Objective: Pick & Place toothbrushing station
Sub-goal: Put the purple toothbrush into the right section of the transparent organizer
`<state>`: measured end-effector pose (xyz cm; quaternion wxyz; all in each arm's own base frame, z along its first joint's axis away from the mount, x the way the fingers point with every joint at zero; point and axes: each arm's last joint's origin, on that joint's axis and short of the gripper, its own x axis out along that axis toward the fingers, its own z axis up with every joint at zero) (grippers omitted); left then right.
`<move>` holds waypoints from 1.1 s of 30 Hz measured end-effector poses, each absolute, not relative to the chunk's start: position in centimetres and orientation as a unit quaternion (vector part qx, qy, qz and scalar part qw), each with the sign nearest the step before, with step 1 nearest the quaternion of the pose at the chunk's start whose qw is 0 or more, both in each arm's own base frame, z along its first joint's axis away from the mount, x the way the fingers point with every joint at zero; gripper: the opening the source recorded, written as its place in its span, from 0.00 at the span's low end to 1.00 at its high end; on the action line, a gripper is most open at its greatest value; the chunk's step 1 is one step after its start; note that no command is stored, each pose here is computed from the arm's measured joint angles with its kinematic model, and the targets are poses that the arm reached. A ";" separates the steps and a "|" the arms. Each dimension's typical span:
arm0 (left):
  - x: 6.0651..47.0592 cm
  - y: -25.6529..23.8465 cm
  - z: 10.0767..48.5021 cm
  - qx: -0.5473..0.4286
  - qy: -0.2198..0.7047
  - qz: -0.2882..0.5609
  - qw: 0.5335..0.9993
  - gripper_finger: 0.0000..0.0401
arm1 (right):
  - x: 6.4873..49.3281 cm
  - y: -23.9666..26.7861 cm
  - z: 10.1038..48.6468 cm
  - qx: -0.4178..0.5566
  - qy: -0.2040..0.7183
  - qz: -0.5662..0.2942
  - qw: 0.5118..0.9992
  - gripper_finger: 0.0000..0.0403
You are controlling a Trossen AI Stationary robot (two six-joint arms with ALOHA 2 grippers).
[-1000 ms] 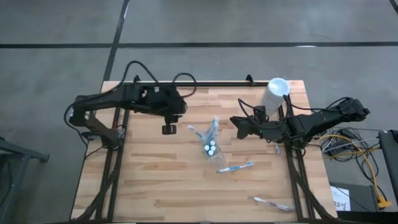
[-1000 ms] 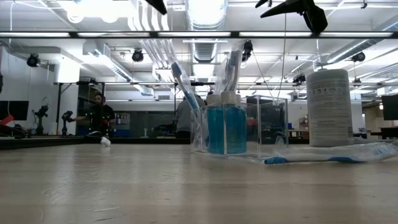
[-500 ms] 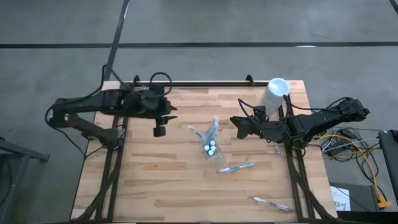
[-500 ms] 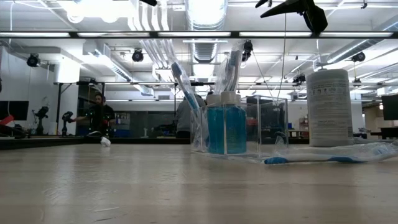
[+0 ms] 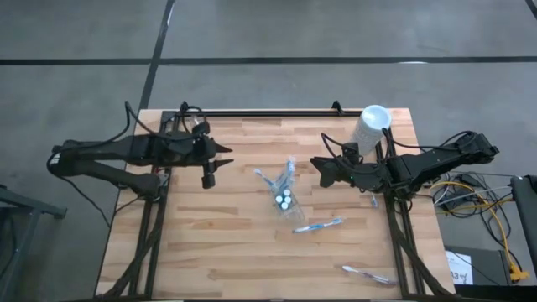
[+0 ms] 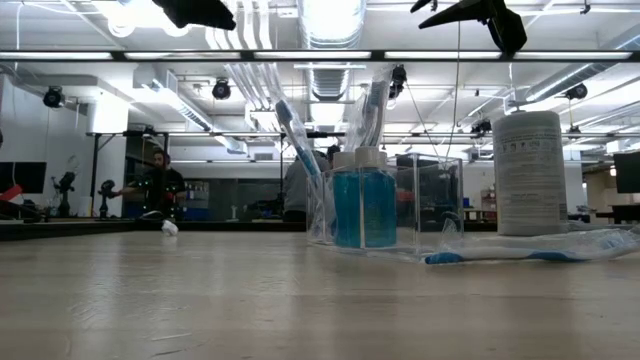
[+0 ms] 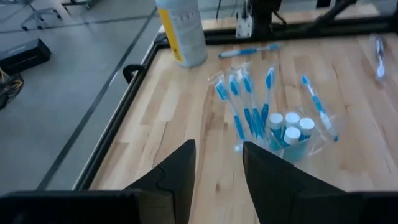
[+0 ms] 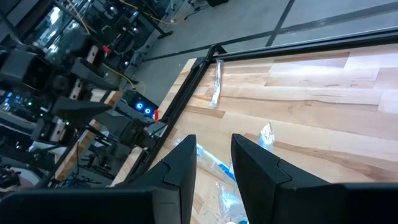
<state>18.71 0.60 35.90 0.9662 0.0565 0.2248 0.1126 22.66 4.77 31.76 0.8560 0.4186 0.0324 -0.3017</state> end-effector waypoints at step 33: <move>17.0 1.5 31.9 -0.177 0.159 0.331 0.913 0.34 | 22.7 4.8 31.8 0.419 0.032 -0.302 0.856 0.24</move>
